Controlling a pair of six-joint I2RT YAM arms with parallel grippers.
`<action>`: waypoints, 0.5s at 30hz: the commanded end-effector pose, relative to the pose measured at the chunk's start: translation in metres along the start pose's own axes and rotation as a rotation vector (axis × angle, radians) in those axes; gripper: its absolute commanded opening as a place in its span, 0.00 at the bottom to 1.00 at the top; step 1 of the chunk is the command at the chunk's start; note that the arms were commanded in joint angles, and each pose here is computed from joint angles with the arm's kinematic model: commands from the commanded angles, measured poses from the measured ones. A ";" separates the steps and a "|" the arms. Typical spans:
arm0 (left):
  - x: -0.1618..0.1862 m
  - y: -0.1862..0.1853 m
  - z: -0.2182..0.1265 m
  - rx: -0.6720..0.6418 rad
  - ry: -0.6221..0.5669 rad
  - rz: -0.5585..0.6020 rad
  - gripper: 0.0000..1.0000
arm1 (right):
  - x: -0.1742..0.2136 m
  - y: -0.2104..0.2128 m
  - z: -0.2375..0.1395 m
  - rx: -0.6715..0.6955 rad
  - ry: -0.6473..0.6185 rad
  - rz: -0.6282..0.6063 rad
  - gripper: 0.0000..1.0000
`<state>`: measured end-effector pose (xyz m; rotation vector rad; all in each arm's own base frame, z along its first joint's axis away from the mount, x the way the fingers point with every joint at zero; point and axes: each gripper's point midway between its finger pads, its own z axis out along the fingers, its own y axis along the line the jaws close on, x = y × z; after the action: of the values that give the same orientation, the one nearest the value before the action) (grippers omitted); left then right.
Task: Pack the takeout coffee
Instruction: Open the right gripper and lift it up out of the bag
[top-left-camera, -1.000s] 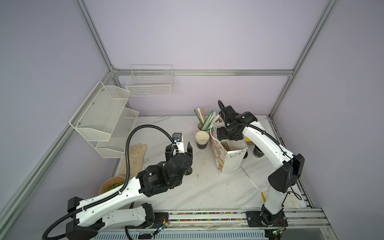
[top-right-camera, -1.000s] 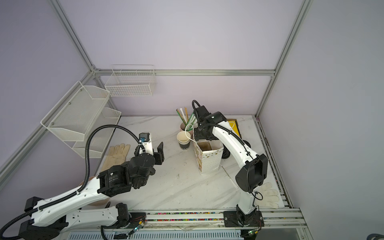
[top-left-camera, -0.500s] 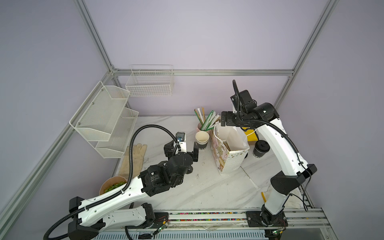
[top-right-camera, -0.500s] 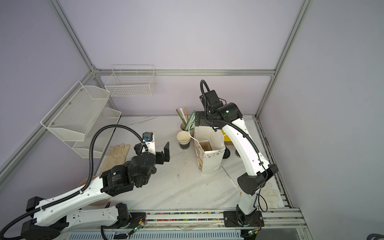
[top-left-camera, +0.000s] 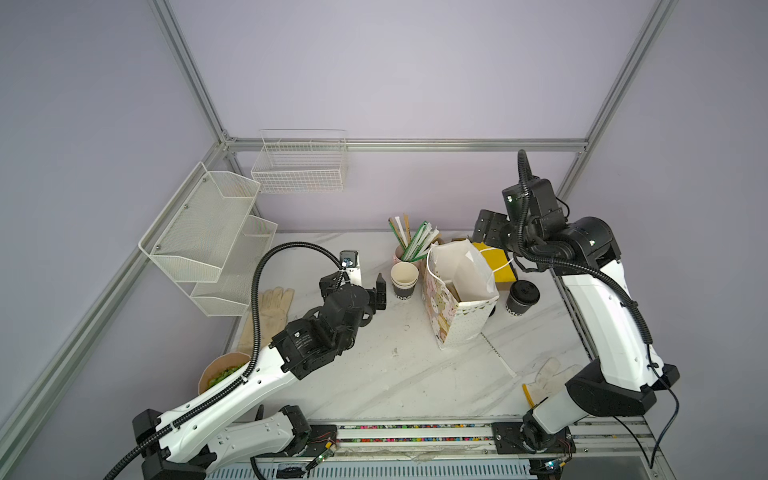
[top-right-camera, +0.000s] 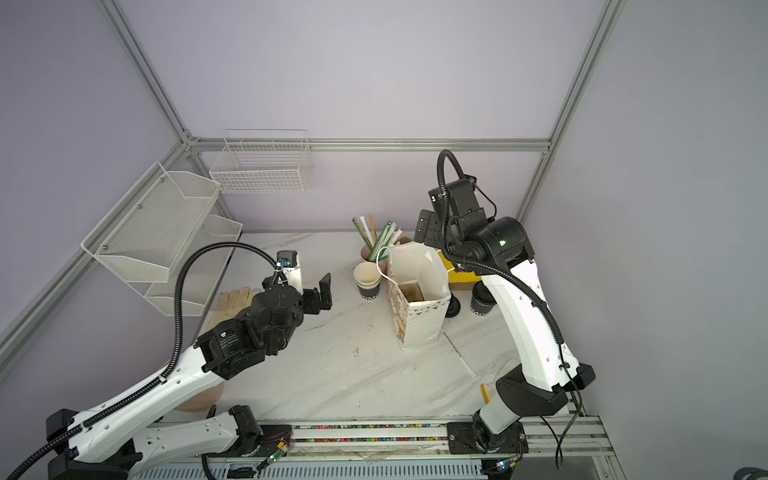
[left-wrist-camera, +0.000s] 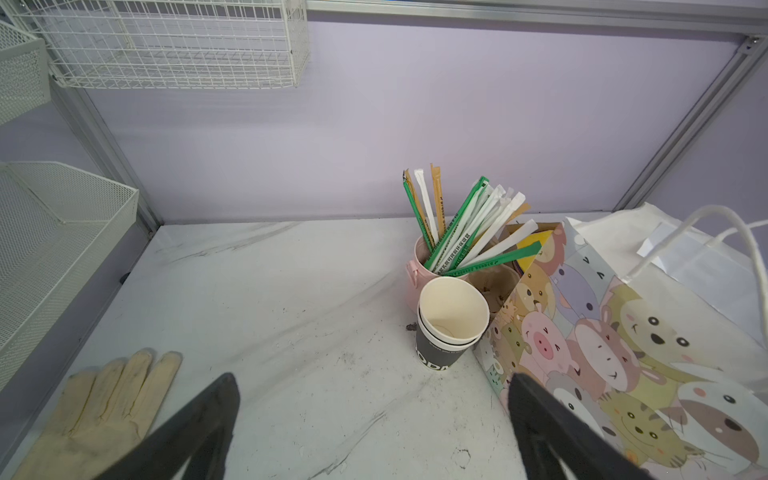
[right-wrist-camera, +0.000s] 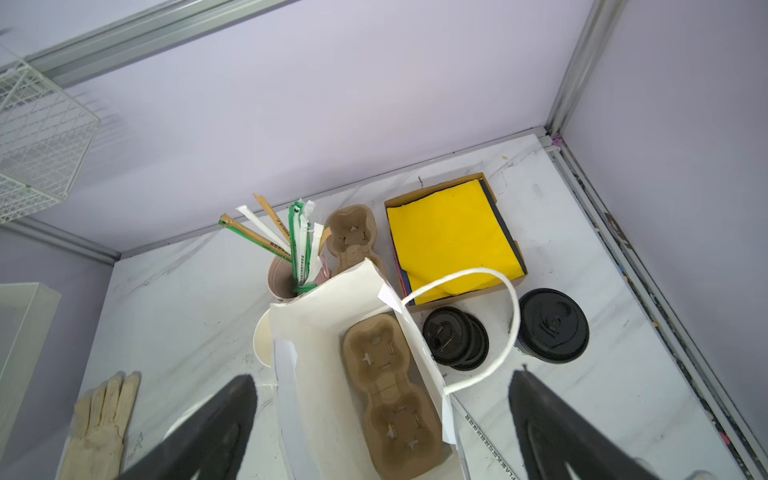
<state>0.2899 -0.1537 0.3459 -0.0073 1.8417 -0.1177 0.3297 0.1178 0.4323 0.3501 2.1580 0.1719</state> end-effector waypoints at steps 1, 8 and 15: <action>-0.010 -0.001 -0.002 0.060 -0.022 -0.077 1.00 | 0.001 -0.026 -0.010 0.078 -0.018 0.075 0.97; 0.006 0.006 0.006 0.041 0.003 -0.065 1.00 | 0.002 -0.060 -0.008 0.159 -0.003 0.094 0.97; 0.015 0.006 0.009 0.051 0.022 -0.068 1.00 | 0.020 -0.084 0.018 0.192 0.123 0.090 0.97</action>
<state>0.2947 -0.1499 0.3288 -0.0129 1.8760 -0.1753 0.3231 0.0474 0.4028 0.5731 2.2039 0.0440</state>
